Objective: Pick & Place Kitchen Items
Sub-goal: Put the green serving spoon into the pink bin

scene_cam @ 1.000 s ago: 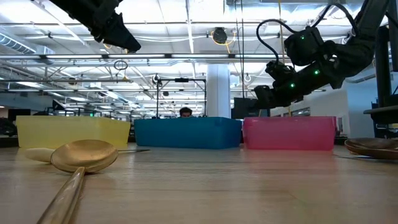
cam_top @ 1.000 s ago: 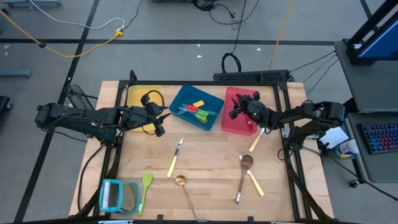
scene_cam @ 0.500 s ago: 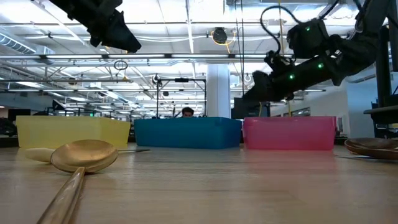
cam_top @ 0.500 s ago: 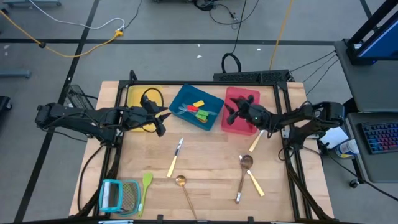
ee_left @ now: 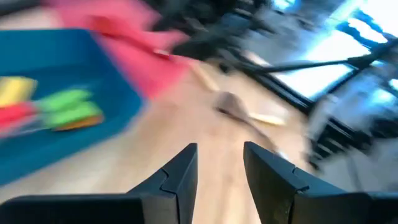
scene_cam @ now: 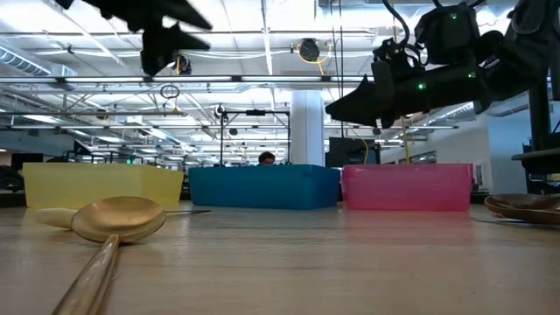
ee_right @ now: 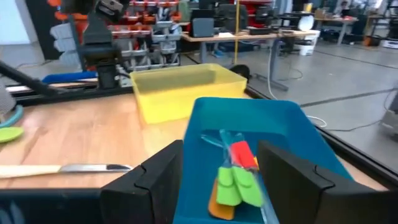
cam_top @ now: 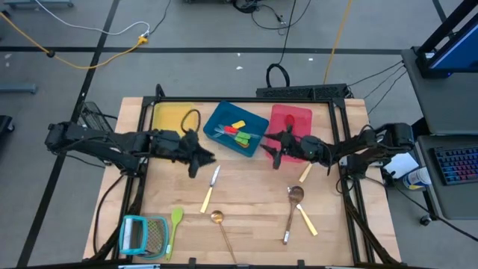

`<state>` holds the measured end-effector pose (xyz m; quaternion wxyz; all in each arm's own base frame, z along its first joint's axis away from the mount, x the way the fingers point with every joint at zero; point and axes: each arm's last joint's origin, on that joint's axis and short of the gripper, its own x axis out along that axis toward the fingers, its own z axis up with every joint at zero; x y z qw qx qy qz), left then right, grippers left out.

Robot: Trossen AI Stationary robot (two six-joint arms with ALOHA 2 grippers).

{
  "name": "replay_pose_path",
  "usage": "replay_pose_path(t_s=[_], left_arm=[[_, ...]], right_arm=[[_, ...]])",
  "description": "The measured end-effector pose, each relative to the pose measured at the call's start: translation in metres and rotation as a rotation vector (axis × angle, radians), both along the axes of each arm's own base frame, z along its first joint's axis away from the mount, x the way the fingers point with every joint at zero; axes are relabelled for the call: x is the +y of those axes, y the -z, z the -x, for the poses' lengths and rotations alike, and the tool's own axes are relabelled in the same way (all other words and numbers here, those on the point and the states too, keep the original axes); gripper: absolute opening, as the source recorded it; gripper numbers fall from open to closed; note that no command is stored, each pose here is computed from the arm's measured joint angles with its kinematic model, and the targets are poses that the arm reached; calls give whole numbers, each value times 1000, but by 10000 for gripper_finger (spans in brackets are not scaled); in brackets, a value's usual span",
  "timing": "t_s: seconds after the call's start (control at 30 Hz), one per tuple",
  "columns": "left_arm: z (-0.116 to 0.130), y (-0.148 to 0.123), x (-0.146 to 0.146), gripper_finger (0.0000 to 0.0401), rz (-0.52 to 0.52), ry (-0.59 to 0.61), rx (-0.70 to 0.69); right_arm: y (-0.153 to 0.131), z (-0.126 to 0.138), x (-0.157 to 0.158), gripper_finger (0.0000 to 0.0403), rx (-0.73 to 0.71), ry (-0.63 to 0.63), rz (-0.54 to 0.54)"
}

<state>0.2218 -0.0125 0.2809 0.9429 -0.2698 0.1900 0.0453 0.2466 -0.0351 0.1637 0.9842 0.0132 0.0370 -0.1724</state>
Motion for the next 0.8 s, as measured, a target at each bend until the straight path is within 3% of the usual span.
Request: replay_pose_path(t_s=[0.1,0.23,0.47,0.6,0.8], left_arm=[[-20,-11,-12,134,-22,71,-46],[-42,-31,-24,134,-90,79,25],[-61,-60,-40,133,-154,-75,408],[-71,-61,-51,133,-74,-127,545],[-84,-33,-77,133,160,-164,725]], right_arm=[[2,0,4,198,19,-18,6],[6,0,8,194,64,-35,14],[13,0,14,192,141,-57,6],[13,0,18,190,142,-77,16],[8,-1,24,191,115,-105,83]])
